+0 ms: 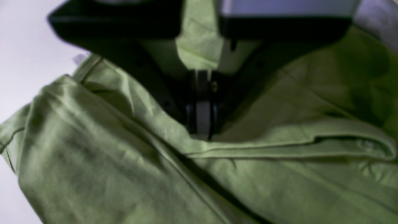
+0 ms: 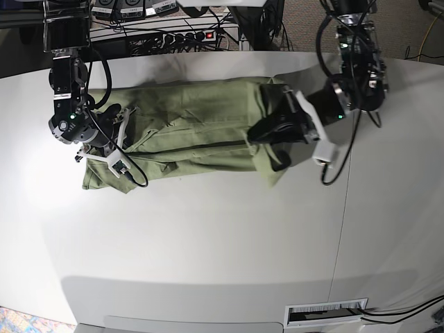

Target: Fold the T-shirt properly

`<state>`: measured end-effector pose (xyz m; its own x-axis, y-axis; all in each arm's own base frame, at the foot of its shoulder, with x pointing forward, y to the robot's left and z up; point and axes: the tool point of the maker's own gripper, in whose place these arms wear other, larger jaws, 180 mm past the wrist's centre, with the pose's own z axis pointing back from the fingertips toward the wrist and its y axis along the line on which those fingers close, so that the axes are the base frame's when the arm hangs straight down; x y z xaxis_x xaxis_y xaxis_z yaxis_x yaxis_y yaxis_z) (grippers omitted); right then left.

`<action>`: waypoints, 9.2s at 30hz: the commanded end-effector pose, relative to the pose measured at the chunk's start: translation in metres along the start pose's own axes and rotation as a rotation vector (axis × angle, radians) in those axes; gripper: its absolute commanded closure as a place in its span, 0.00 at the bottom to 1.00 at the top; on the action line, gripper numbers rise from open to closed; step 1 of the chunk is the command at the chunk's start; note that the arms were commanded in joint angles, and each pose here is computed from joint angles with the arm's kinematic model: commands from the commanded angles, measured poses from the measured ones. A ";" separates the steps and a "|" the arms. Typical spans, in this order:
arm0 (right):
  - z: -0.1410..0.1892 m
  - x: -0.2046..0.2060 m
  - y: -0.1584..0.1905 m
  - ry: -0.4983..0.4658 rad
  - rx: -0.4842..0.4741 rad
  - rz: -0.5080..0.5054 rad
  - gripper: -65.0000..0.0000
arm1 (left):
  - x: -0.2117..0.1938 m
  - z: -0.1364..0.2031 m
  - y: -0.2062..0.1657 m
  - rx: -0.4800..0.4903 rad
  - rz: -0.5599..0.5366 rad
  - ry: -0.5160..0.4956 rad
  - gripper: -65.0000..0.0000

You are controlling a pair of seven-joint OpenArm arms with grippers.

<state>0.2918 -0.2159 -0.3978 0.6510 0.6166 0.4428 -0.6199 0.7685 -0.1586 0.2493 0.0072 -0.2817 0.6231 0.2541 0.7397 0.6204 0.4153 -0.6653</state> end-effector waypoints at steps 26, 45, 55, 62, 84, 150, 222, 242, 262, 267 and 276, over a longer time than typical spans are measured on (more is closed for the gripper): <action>0.003 -0.004 -0.005 0.024 -0.008 0.016 1.00 | -0.015 -0.070 -0.006 0.075 -0.266 0.160 0.65; 0.056 0.019 -0.037 -0.120 -0.030 -0.123 1.00 | -0.072 -0.027 0.061 0.253 -0.281 0.370 1.00; 0.125 -0.010 -0.102 -0.164 -0.186 -0.245 0.59 | -0.074 -0.016 0.070 0.280 -0.307 0.408 1.00; 0.120 -0.036 -0.113 -0.194 -0.137 -0.385 0.56 | -0.073 -0.014 0.070 0.273 -0.301 0.401 1.00; 0.074 -0.016 -0.122 -0.309 0.110 -0.646 0.56 | -0.073 -0.014 0.069 0.270 -0.296 0.399 1.00; 0.080 0.067 -0.063 -0.412 0.342 -0.455 1.00 | -0.091 -0.070 0.015 0.114 -0.296 0.384 1.00; 0.079 0.215 0.061 -0.745 0.726 -0.385 1.00 | -0.061 -0.017 0.075 0.373 -0.550 0.380 1.00; 0.047 0.211 0.172 -0.516 0.901 -0.187 0.96 | -0.062 -0.018 0.076 0.390 -0.564 0.392 1.00; 0.089 0.234 0.178 -0.682 1.093 -0.247 0.78 | -0.048 -0.016 0.068 0.404 -0.615 0.393 1.00; 0.048 0.212 0.172 -0.517 0.897 -0.180 0.78 | -0.048 -0.016 0.068 0.404 -0.614 0.393 1.00; 0.058 0.218 0.174 -0.559 0.948 -0.197 0.78 | -0.042 0.008 0.079 0.533 -0.649 0.497 1.00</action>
<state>0.2918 0.0401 -0.2958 0.6650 0.1877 0.7229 -0.7419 0.2767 0.6107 0.2602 0.0388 -0.3786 0.4763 -0.5319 0.7001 0.6976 0.7133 0.0673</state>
